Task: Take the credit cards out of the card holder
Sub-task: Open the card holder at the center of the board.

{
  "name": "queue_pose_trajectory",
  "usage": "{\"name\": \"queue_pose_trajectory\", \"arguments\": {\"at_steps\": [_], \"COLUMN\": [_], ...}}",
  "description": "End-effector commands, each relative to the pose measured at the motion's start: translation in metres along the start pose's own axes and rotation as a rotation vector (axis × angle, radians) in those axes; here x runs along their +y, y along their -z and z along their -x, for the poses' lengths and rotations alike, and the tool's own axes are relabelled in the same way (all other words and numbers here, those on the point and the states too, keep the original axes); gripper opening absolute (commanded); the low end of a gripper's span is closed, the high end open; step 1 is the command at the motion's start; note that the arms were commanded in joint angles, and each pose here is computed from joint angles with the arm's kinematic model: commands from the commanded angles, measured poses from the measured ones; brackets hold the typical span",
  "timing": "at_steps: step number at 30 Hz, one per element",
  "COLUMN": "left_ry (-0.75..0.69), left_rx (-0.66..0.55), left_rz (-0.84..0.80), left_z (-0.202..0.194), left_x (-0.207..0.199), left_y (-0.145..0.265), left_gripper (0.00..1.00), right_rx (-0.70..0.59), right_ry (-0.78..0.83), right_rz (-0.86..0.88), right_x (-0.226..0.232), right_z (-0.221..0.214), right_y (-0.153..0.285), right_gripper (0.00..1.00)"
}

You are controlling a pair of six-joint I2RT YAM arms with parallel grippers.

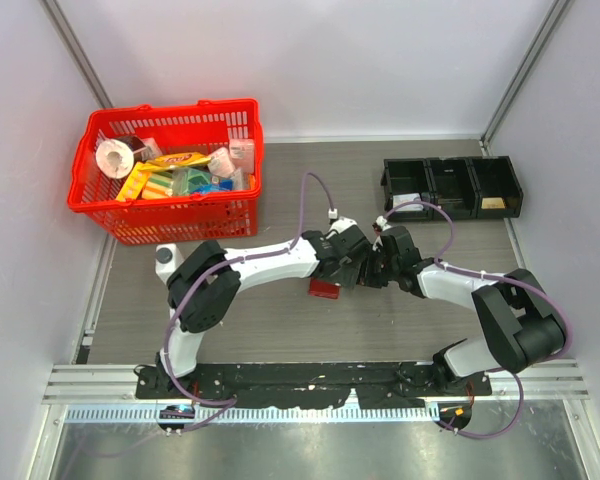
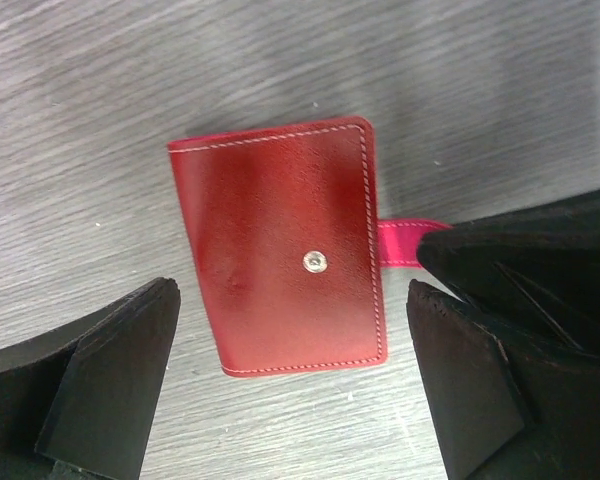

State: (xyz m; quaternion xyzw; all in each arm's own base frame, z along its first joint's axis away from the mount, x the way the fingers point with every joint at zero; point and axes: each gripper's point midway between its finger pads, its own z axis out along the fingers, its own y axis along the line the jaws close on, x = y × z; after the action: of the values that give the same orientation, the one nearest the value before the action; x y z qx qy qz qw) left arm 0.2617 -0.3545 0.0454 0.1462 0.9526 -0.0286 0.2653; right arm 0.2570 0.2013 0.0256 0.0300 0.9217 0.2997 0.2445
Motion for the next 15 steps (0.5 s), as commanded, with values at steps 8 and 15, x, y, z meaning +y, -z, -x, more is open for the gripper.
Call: {"name": "queue_pose_trajectory", "arguments": {"at_steps": [8, 15], "left_ry": [-0.048, -0.035], "left_rx": [0.001, -0.045], "left_rz": [0.083, 0.123], "left_z": [-0.001, 0.007], "left_x": [0.001, 0.012], "left_y": [-0.006, 0.0], "left_gripper": [1.0, 0.91], "right_rx": [-0.045, -0.037], "right_ry": [0.014, 0.048], "right_rz": [0.034, 0.011], "right_x": [0.009, 0.006], "right_z": [0.011, 0.009], "right_y": [0.006, 0.013], "right_gripper": [0.01, 0.01]}}
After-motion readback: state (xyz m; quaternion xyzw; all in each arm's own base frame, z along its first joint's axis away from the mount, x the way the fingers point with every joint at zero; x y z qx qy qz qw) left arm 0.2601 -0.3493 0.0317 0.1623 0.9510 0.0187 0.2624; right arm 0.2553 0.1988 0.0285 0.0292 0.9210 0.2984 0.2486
